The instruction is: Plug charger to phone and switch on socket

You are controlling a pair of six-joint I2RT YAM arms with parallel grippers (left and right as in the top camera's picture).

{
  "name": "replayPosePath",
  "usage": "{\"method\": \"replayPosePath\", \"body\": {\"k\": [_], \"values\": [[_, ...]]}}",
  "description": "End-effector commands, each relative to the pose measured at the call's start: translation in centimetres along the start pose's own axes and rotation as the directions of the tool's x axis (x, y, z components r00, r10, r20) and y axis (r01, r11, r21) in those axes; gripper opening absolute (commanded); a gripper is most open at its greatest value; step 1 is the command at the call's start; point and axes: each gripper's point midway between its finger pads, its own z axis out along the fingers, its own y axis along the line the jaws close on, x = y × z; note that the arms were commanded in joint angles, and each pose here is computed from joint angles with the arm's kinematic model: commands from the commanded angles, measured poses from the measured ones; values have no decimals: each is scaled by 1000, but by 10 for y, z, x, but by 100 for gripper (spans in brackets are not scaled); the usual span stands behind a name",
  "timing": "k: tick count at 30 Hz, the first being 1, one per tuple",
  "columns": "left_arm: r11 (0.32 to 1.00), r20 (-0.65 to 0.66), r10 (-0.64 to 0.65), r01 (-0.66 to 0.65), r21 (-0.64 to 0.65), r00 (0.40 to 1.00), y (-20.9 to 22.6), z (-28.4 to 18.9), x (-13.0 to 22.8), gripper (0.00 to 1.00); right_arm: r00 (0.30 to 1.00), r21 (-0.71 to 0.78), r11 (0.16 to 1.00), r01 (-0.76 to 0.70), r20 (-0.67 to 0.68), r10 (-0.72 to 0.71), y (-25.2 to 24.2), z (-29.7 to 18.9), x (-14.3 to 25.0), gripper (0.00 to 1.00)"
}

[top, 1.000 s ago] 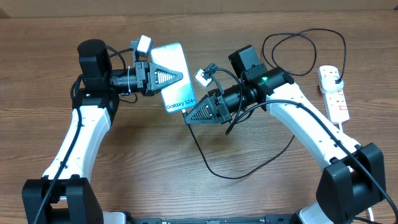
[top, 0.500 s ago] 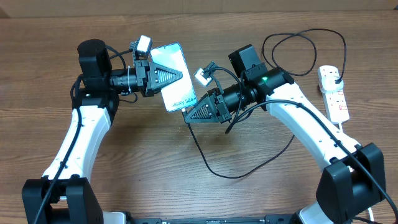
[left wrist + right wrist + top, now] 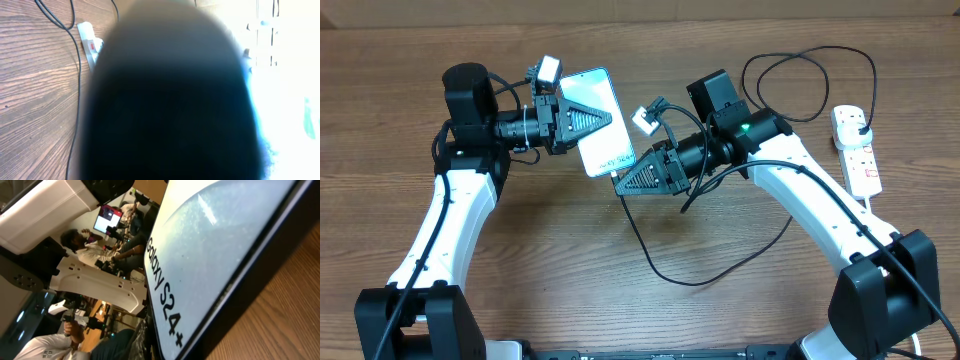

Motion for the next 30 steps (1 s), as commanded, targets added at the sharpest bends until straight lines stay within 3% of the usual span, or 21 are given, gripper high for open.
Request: {"method": "replayPosePath", "body": {"k": [1, 8, 20, 30], "values": [[998, -71, 43, -40, 44, 997, -19, 4, 14, 4, 1000, -19, 1000, -1, 18, 1, 4, -4, -8, 4], [998, -78, 51, -47, 50, 996, -20, 4, 15, 4, 998, -2, 999, -53, 19, 53, 1, -4, -9, 4], [982, -83, 178, -173, 70, 980, -21, 3, 17, 4, 997, -1, 997, -75, 20, 75, 1, -4, -9, 4], [984, -81, 169, -164, 66, 982, -21, 3, 17, 4, 992, 64, 990, -127, 29, 126, -11, -5, -9, 4]]}}
